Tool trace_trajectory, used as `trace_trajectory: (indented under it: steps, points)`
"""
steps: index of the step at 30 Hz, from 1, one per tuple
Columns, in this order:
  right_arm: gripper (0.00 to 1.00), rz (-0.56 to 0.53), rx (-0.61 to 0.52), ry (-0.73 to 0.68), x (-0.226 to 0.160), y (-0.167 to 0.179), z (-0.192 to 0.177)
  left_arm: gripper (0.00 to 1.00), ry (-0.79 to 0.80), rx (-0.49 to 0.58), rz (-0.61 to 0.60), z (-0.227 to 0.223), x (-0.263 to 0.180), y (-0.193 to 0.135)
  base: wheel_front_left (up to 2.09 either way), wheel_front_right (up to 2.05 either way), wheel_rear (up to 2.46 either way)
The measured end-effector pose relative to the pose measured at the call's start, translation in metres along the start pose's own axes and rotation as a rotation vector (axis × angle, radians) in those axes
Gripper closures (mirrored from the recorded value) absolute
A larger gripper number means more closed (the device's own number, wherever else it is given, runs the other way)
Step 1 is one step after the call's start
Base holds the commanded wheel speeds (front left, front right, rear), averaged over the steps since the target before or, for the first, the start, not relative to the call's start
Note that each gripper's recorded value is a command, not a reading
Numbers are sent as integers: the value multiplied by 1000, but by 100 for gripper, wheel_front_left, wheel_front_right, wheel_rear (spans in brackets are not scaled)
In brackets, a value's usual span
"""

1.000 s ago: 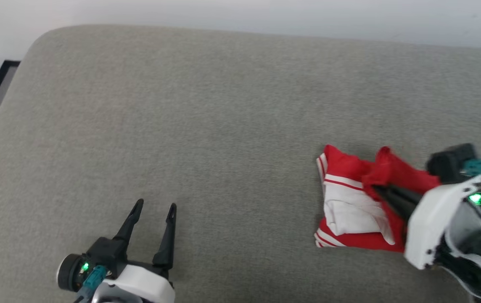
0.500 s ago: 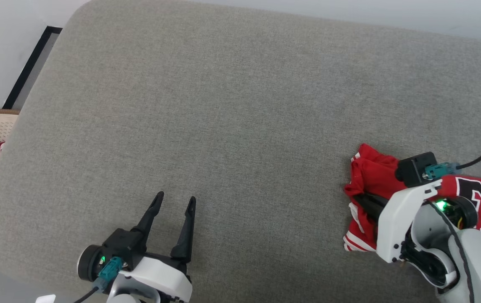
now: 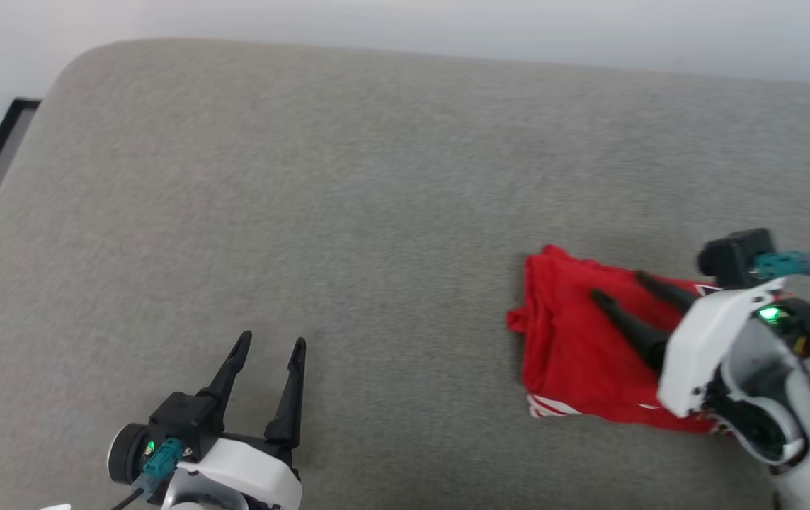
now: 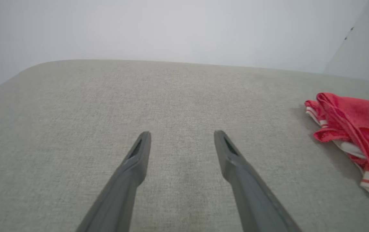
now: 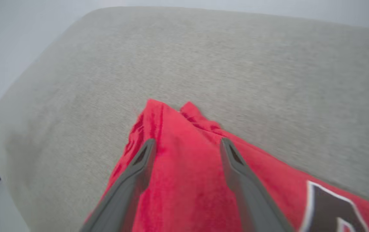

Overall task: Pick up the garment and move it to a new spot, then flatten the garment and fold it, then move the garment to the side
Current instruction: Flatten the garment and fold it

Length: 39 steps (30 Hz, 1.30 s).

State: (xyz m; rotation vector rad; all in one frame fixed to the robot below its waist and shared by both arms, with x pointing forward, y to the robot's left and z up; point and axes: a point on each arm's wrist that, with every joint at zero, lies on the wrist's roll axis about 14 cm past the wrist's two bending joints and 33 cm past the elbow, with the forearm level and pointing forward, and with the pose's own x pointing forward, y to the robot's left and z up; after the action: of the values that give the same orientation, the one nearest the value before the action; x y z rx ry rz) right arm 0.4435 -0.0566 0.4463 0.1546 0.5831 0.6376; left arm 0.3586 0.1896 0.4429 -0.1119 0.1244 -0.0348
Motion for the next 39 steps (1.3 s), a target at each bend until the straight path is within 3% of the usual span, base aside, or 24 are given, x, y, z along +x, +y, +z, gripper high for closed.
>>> trace_trajectory:
  steps: [11,15,28,39]
  points:
    - [0,-277,3,-272,-74,-85,17,0,6,-44,-87,-2,4,-23,0,0,0]
    - [0,-359,-40,-427,-104,-100,22,0,-1,-39,-99,1,1,-23,0,0,0]
    - [0,-443,-39,-617,-149,-85,16,0,-80,-13,-75,23,-24,-12,0,0,0]
    - [0,-521,-8,-607,-175,-84,-21,0,-84,-10,-58,20,-44,-11,0,0,0]
